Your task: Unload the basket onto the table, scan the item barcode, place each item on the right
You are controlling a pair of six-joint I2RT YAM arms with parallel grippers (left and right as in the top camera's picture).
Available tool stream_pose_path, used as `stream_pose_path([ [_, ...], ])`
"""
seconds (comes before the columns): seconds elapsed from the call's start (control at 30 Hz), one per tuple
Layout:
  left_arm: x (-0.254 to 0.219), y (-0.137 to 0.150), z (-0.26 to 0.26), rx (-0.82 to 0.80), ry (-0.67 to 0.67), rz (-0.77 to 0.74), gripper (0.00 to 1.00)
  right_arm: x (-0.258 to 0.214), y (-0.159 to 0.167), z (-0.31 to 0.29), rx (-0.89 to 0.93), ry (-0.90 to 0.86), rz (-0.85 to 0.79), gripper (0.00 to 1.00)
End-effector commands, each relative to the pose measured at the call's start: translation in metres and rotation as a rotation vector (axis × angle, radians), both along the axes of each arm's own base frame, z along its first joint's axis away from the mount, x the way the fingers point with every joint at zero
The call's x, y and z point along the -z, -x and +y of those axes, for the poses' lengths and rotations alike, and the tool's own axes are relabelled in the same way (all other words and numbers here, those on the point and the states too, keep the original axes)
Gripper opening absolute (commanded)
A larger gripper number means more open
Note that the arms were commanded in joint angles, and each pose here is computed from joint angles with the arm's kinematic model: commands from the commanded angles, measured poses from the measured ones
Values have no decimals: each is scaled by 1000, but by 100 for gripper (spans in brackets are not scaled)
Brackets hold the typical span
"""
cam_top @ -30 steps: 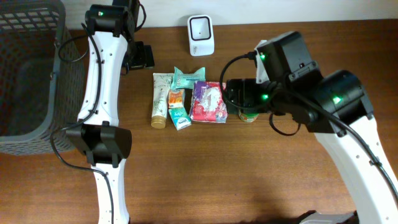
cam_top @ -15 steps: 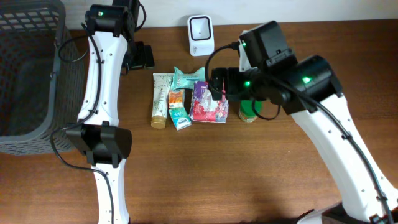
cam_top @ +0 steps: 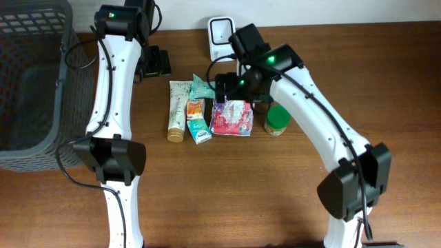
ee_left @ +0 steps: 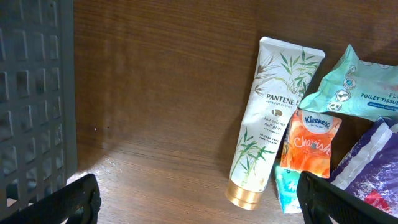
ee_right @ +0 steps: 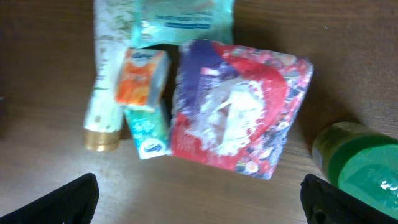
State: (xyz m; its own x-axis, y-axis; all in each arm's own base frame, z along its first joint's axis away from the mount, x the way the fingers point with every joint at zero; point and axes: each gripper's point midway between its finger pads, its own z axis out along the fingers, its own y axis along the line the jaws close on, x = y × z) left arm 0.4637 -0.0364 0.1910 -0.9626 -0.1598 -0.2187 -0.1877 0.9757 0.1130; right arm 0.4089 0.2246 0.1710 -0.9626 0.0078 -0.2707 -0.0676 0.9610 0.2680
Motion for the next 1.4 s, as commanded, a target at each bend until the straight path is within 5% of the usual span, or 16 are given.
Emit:
stream_pose_path([
  [0.0, -3, 1, 1, 16, -16, -4, 99, 1, -14, -21, 55, -56, 30, 99],
  [0.43, -3, 1, 1, 16, -16, -4, 99, 31, 18, -137, 251, 239, 238, 99],
  [1.37, -3, 1, 1, 16, -16, -4, 99, 103, 23, -115, 227, 122, 275, 99],
])
